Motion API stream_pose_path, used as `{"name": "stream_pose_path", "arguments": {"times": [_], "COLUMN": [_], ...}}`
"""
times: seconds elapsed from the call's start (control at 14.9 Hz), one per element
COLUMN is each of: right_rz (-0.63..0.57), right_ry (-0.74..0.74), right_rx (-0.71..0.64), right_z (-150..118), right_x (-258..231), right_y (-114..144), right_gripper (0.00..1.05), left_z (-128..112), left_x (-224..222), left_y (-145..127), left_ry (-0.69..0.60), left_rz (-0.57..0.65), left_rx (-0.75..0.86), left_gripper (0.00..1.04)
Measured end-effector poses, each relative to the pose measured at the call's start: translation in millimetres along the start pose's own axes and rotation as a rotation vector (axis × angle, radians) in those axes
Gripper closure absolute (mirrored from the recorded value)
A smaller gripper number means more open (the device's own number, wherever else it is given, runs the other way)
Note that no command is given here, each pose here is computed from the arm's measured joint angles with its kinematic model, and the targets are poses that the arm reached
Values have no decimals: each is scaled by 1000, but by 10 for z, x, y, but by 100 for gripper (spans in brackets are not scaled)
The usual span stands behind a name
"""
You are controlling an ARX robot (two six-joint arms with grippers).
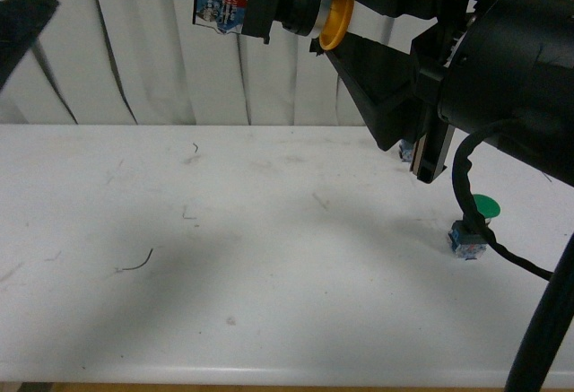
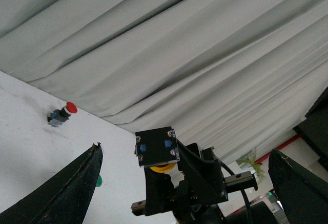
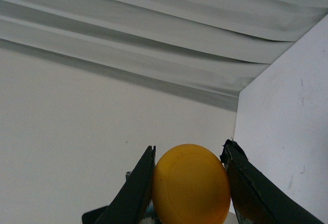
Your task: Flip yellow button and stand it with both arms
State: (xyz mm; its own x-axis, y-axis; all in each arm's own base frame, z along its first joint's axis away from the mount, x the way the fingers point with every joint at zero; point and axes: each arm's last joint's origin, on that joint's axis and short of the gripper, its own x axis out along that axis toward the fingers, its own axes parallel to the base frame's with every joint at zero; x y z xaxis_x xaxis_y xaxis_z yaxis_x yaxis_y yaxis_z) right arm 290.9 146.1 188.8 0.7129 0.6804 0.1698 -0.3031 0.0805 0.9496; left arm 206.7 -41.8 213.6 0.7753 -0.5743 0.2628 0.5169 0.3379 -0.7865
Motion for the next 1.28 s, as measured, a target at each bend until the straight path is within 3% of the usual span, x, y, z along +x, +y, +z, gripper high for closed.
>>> {"name": "stream_pose_path", "arguments": {"times": [0.2,0.34,0.47,0.54,0.67,0.81,1.08,1.28], "right_rz": [-4,-1,0,1,8,21,52,44], "right_ry": [-10,-9,-4,-9,-10,-16,-38,-32], "right_rx": [0,-4,-9,-10,-15,-25,-41,-44], "right_z": [1,1,2,18,21,38,107,120], "right_x": [-2,-5,-11,-16,-18,-25,-61,-79], "right_y": [-4,-2,-1,4,27,68,174,150], "right_gripper": [73,99,103,103,103,103,103,103], "left_z": [1,-107,-248,-260,-337,-245,-275,-266], "left_x": [-308,-522,-787,-826,-900,-1010,-1105,-1170], "left_y": [-171,-423,-583,-580,-529,-441,-264,-165], "left_ry": [-8,12,91,112,30,-104,-62,-64], "left_rz": [127,214,264,290,530,722,693,713], "left_rx": [176,402,673,732,911,967,981,984], "left_gripper": [7,7,7,7,29,52,101,103]}}
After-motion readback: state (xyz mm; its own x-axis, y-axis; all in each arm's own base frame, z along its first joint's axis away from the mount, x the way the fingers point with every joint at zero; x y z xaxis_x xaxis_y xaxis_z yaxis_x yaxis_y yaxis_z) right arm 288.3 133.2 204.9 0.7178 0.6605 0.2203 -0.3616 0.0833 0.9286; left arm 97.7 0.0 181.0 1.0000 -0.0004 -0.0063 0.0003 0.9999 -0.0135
